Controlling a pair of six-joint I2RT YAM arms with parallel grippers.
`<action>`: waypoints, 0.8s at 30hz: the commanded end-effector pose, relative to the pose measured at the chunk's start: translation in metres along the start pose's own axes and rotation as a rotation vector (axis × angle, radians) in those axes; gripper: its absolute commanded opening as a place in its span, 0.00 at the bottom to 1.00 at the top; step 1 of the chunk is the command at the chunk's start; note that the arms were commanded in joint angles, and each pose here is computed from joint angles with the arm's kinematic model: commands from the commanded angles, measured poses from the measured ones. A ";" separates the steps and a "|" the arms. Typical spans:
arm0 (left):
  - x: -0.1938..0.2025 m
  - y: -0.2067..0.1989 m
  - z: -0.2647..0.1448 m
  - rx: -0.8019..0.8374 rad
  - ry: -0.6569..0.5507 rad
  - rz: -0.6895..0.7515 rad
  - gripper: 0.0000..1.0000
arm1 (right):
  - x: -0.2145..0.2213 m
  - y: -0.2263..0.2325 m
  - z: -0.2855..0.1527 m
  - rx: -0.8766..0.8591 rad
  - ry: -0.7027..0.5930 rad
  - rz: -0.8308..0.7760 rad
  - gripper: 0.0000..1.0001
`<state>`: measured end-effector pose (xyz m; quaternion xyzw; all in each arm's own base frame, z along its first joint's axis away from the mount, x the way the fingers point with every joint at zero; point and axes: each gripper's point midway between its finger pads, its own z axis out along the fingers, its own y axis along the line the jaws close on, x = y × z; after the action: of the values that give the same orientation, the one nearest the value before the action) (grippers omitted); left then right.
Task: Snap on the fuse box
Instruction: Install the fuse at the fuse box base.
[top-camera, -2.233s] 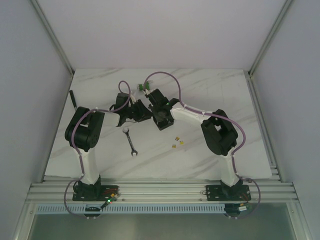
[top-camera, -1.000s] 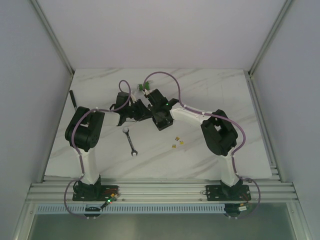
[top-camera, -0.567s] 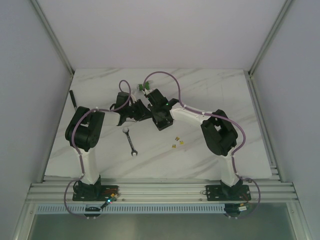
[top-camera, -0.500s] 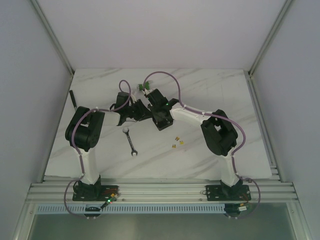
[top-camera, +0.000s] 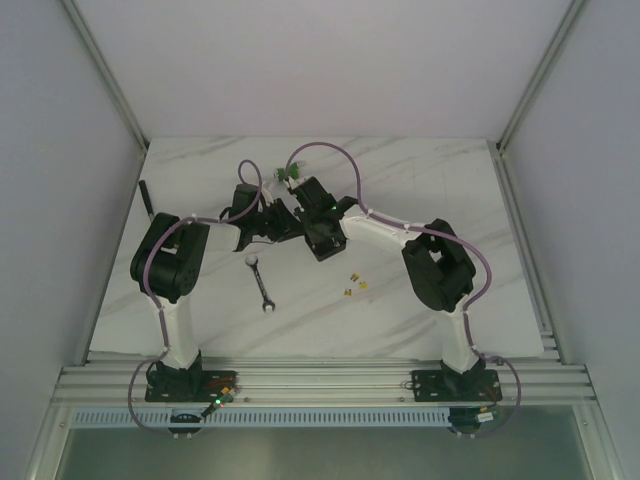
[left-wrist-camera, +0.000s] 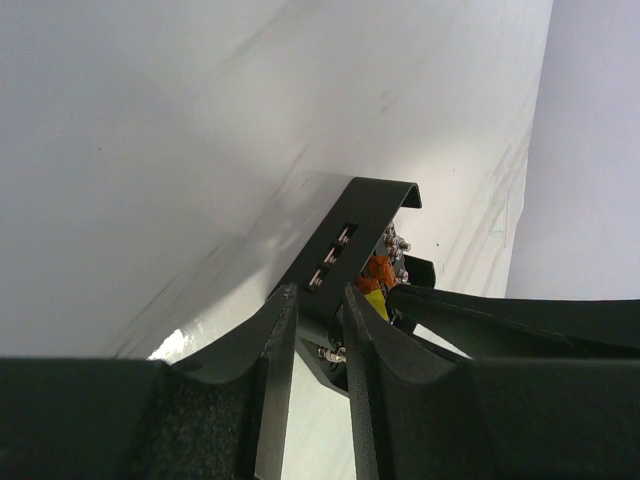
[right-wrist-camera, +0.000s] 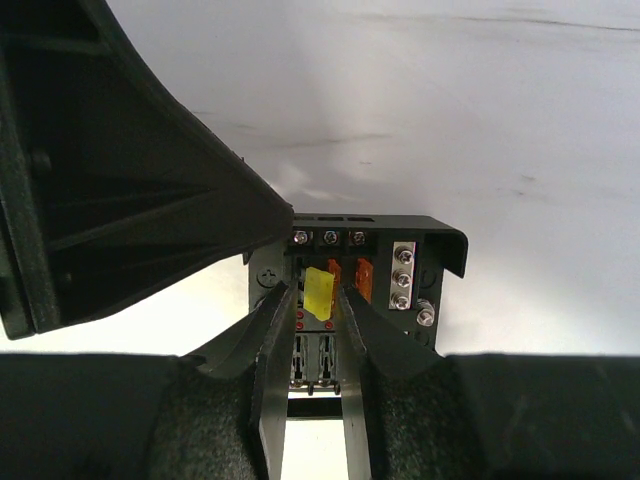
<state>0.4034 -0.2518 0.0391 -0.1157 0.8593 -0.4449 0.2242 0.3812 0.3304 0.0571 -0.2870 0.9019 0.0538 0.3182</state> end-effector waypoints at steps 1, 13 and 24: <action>0.003 -0.001 0.004 0.004 0.028 0.005 0.34 | -0.013 0.003 0.000 0.006 -0.033 0.001 0.29; 0.004 -0.001 0.005 0.004 0.031 0.002 0.34 | -0.008 0.007 0.006 -0.011 -0.010 -0.005 0.29; 0.004 0.000 0.005 0.002 0.031 -0.001 0.35 | -0.008 0.018 0.004 -0.067 -0.005 -0.018 0.28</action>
<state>0.4034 -0.2519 0.0390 -0.1158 0.8592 -0.4451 0.2241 0.3800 0.3371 0.0554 -0.2923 0.9011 0.0660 0.3134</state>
